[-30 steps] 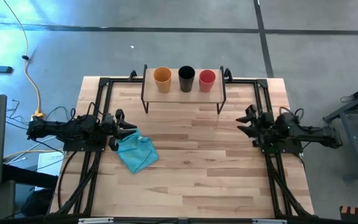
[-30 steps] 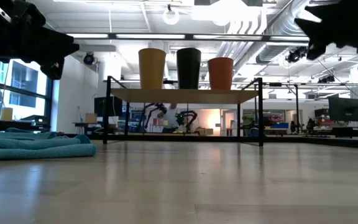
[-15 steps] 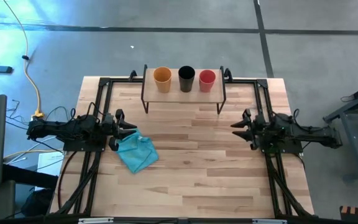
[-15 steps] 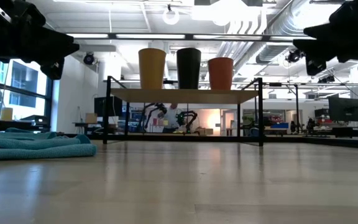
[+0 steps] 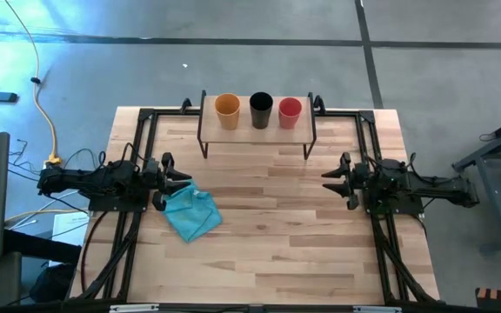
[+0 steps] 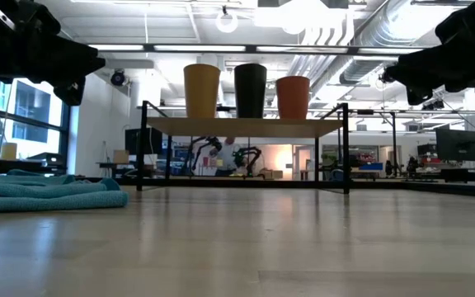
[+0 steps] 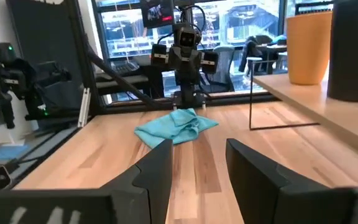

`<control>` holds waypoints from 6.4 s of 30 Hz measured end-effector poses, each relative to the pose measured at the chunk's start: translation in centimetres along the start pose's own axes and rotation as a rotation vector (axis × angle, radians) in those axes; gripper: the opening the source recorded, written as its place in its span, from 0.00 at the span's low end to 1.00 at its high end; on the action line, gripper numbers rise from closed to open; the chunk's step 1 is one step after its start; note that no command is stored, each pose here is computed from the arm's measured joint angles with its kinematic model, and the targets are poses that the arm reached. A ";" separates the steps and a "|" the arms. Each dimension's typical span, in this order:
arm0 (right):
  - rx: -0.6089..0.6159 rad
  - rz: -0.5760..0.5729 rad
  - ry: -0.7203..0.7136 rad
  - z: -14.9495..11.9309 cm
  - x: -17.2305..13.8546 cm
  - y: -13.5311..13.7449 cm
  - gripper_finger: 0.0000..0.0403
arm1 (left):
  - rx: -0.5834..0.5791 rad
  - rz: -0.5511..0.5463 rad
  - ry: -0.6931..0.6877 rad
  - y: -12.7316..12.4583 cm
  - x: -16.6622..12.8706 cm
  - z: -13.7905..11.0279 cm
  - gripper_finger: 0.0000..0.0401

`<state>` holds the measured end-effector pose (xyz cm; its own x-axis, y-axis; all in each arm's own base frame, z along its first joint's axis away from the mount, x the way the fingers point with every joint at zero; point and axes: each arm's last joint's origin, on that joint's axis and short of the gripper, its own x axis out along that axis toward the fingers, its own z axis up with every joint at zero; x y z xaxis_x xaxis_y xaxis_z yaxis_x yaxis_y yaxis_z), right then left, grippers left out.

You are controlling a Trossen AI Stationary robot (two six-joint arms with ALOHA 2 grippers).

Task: Stack small to large cups/mugs on shelf
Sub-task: Return to Home Position

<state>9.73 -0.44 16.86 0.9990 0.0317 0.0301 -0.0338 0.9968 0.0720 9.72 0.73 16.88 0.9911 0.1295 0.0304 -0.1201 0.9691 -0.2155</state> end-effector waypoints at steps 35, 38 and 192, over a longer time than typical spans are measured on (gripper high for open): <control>-0.075 -0.046 0.006 -0.1 0.0 -0.1 0.35 | 0.000 0.000 0.000 0.0 0.0 0.0 0.22; -0.075 -0.045 0.006 -0.1 0.0 -0.1 0.35 | 0.000 0.000 0.000 0.0 0.0 0.0 0.22; -0.075 -0.047 0.007 -0.1 0.0 -0.1 0.35 | 0.210 0.000 -0.001 0.0 0.0 0.0 0.22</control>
<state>9.74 -0.58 16.78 0.9997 -0.0148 0.0218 0.0148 0.9999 -0.0019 9.71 0.73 16.89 0.9911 0.1297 0.0310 -0.1295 0.9915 -0.0076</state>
